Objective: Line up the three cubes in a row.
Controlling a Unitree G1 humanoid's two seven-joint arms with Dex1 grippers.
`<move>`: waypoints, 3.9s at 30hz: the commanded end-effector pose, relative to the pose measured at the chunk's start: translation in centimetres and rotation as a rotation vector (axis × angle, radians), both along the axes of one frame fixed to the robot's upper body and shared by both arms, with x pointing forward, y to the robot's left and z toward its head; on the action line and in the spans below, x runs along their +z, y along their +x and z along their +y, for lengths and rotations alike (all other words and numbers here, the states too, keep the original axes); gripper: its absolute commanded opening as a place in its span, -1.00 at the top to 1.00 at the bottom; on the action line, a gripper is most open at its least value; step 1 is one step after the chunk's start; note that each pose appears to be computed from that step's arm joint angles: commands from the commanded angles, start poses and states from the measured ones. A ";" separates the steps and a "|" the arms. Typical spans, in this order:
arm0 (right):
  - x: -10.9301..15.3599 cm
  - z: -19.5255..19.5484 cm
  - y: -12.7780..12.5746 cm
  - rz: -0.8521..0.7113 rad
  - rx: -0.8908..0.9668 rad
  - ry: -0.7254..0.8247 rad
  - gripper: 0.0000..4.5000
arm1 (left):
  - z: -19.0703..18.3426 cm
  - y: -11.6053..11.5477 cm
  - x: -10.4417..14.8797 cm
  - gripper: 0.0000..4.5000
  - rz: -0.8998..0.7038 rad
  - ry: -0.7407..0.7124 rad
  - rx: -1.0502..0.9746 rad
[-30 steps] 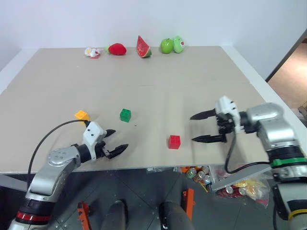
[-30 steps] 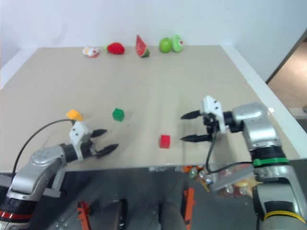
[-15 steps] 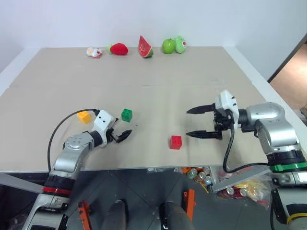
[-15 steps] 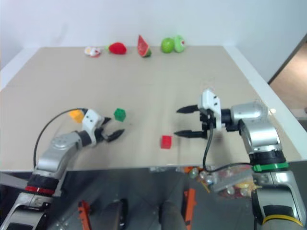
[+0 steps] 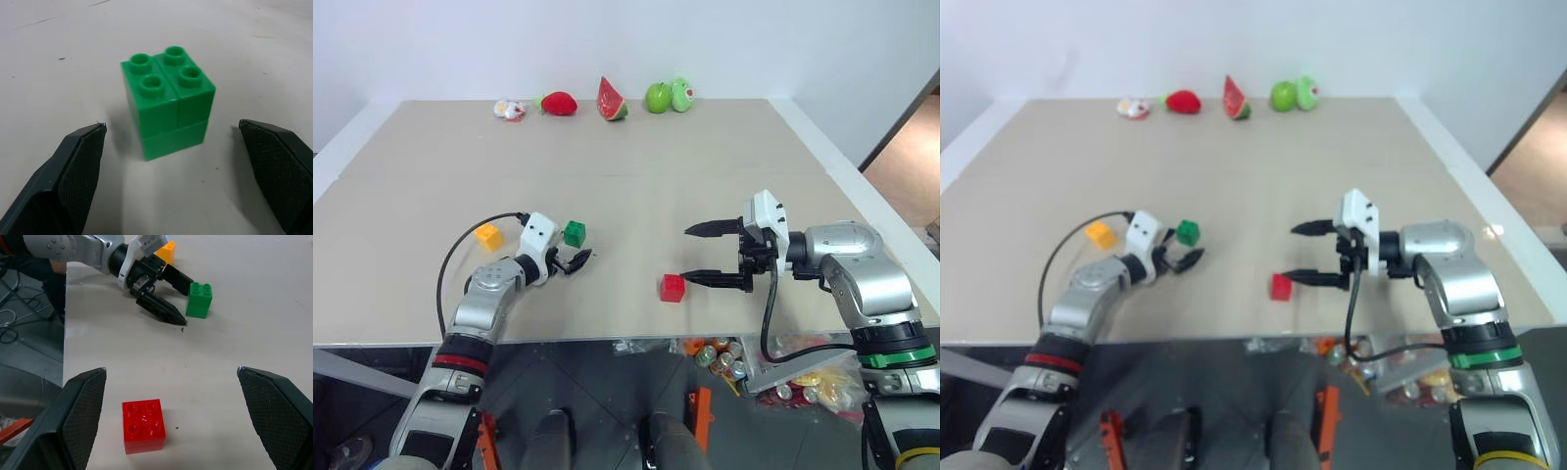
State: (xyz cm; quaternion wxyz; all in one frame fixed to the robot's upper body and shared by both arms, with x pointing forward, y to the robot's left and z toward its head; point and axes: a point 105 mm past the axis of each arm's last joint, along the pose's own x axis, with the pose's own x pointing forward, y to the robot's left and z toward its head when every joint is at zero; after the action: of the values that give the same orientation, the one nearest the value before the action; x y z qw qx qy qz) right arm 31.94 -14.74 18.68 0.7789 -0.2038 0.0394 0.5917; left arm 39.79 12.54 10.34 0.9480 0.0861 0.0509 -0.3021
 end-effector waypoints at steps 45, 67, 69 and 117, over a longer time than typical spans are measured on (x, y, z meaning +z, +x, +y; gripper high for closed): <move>-1.1 -4.3 -1.1 0.074 -0.122 -0.001 -1.00 | -5.0 -8.0 1.1 0.43 -0.047 0.167 -0.800; -0.9 -2.9 -1.8 0.085 -0.064 0.002 -1.00 | -3.9 -8.0 0.2 -0.59 -0.021 0.188 -0.787; -0.4 -2.3 -1.9 0.077 -0.041 0.025 -1.00 | -3.0 -8.0 0.6 -0.59 -0.028 0.178 -0.746; 2.4 10.7 -1.4 -0.062 0.220 0.188 -1.00 | 17.3 -2.1 1.1 -0.59 0.028 -0.042 0.246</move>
State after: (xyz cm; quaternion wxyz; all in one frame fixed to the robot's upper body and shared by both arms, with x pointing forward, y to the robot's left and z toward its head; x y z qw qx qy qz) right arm 30.88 -3.84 19.60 0.7255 -0.1461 -0.0314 0.6718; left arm 37.38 29.28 10.80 0.9780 0.0421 0.0727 -0.1911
